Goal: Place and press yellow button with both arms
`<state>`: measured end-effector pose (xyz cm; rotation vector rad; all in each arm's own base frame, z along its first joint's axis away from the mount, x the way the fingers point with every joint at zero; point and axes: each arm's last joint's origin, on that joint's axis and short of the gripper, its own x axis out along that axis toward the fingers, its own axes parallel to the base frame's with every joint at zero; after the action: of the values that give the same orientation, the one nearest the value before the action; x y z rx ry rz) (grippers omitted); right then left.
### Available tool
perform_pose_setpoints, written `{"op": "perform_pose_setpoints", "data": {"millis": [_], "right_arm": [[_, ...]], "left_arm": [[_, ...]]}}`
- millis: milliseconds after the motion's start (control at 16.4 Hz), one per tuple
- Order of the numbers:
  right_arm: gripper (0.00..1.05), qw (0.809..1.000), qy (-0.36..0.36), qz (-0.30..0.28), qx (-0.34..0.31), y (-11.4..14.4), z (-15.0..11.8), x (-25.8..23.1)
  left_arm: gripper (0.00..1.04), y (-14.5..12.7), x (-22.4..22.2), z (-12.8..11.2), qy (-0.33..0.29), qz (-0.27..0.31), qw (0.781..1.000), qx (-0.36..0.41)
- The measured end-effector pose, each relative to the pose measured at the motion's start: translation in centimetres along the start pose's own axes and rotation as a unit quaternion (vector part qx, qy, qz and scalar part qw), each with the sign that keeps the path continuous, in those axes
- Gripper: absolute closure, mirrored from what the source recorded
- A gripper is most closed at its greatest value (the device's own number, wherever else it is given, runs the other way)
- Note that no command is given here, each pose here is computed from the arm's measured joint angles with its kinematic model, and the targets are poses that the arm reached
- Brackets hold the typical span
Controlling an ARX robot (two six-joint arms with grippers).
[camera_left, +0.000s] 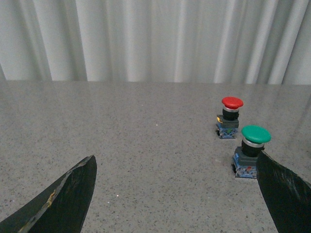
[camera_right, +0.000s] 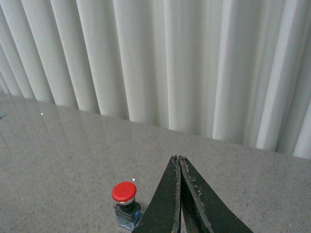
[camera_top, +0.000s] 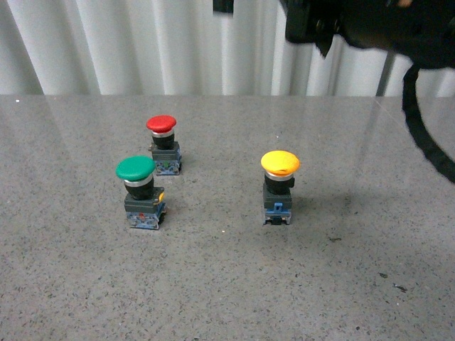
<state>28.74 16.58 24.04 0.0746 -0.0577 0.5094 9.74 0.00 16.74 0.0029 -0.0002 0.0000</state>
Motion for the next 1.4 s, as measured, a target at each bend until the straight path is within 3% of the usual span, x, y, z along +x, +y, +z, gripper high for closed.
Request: {"op": "perform_pose_setpoints", "data": {"millis": [244,427,610,671,854,1402], "right_arm": [[1.03,0.999,-0.011,-0.009,0.04,-0.8,1.5,-3.2],[1.03,0.996,-0.026,-0.053,0.06,-2.5,2.0,-8.3],[1.03,0.969,0.054,-0.242,-0.008,-5.3,0.0,-15.7],[1.03,0.964,0.065,-0.258,-0.014,-6.1,-0.7,-18.3],[1.03,0.966,0.021,-0.257,-0.029,-6.5,-1.4,-22.9],[1.03,0.967,0.03,-0.252,-0.032,-6.1,-4.1,-24.0]], "left_arm": [[0.07,0.0,0.0,0.0,0.0,0.0,1.0,0.0],[0.07,0.0,0.0,0.0,0.0,0.0,1.0,0.0],[0.07,0.0,0.0,0.0,0.0,0.001,1.0,0.0],[0.07,0.0,0.0,0.0,0.0,0.001,1.0,0.0],[0.07,0.0,0.0,0.0,0.0,0.0,1.0,0.0],[0.07,0.0,0.0,0.0,0.0,0.0,1.0,0.0]]}}
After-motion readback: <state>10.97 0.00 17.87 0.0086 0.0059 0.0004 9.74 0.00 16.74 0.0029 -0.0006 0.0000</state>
